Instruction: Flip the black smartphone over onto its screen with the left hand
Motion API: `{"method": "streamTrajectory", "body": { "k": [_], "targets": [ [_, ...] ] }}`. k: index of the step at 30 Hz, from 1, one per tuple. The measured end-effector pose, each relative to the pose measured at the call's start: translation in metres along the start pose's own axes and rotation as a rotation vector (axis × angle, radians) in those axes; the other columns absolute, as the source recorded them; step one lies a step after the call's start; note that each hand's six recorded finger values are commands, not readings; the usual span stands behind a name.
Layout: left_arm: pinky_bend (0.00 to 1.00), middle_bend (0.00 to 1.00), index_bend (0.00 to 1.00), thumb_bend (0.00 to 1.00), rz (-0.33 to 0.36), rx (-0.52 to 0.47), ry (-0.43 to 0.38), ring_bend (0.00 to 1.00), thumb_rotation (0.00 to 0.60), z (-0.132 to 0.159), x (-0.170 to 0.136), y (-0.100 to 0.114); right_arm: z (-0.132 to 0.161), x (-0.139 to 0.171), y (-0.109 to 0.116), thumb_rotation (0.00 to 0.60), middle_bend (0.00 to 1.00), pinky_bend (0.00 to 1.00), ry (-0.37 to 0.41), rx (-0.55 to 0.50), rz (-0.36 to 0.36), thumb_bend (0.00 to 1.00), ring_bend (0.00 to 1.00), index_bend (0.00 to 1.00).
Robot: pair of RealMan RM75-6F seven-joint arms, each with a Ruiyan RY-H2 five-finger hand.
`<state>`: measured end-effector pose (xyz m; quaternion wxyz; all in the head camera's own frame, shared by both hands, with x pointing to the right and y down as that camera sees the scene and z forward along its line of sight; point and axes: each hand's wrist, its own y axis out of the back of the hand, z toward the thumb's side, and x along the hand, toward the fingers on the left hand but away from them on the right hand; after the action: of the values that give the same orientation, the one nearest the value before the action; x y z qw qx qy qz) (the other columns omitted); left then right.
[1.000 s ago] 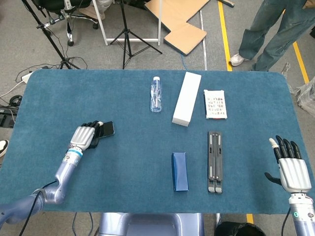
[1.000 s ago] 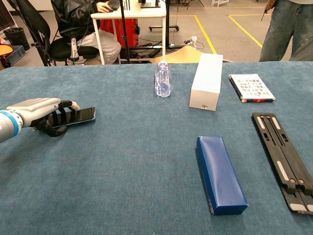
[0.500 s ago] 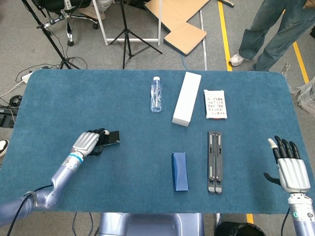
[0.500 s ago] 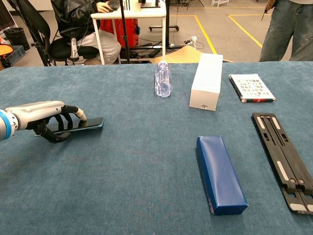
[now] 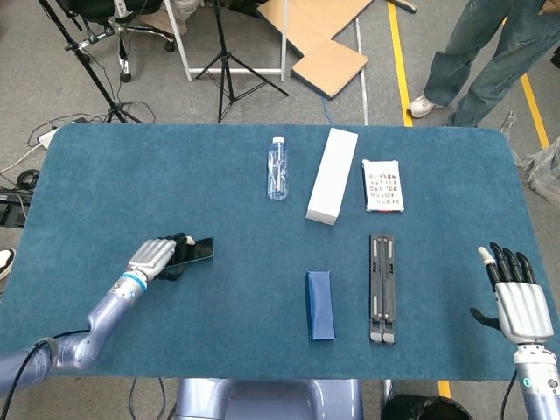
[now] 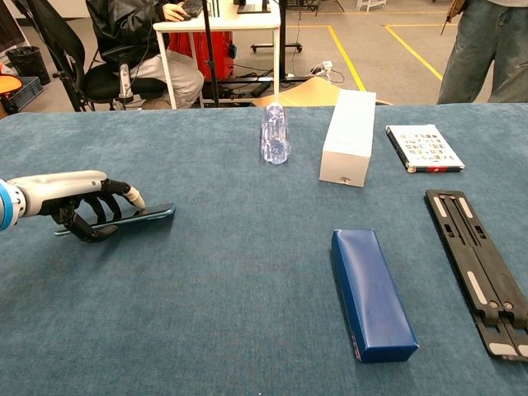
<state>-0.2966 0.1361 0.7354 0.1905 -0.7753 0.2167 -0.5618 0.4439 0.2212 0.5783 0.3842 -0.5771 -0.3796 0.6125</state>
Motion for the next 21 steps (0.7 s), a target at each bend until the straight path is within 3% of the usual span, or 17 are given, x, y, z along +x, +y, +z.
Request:
{"method": "streamTrajectory", "body": {
  "k": [6, 9, 16, 21],
  "targets": [
    [0.3, 0.07, 0.21, 1.0, 0.002, -0.028, -0.002, 0.2, 0.6, 0.0, -0.001, 0.009, 0.0, 0.0, 0.0, 0.6, 0.0, 0.0, 0.002, -0.002, 0.0, 0.0, 0.0, 0.0],
    [0.3, 0.07, 0.21, 1.0, -0.014, -0.099, -0.001, 0.2, 0.6, 0.002, -0.001, 0.012, 0.001, 0.0, -0.001, 0.6, 0.0, 0.0, 0.003, -0.001, 0.001, 0.0, 0.0, 0.0],
    [0.3, 0.06, 0.21, 1.0, -0.136, -0.297, -0.002, 0.19, 0.6, 0.008, -0.001, 0.013, 0.001, -0.001, -0.002, 0.6, 0.0, 0.0, 0.003, 0.002, 0.004, 0.0, 0.0, 0.0],
    [0.26, 0.05, 0.21, 1.0, -0.101, -0.31, 0.006, 0.16, 0.6, 0.003, 0.004, 0.021, 0.0, -0.001, -0.003, 0.6, 0.0, 0.0, -0.001, -0.002, 0.008, 0.0, 0.0, 0.0]
  ]
}}
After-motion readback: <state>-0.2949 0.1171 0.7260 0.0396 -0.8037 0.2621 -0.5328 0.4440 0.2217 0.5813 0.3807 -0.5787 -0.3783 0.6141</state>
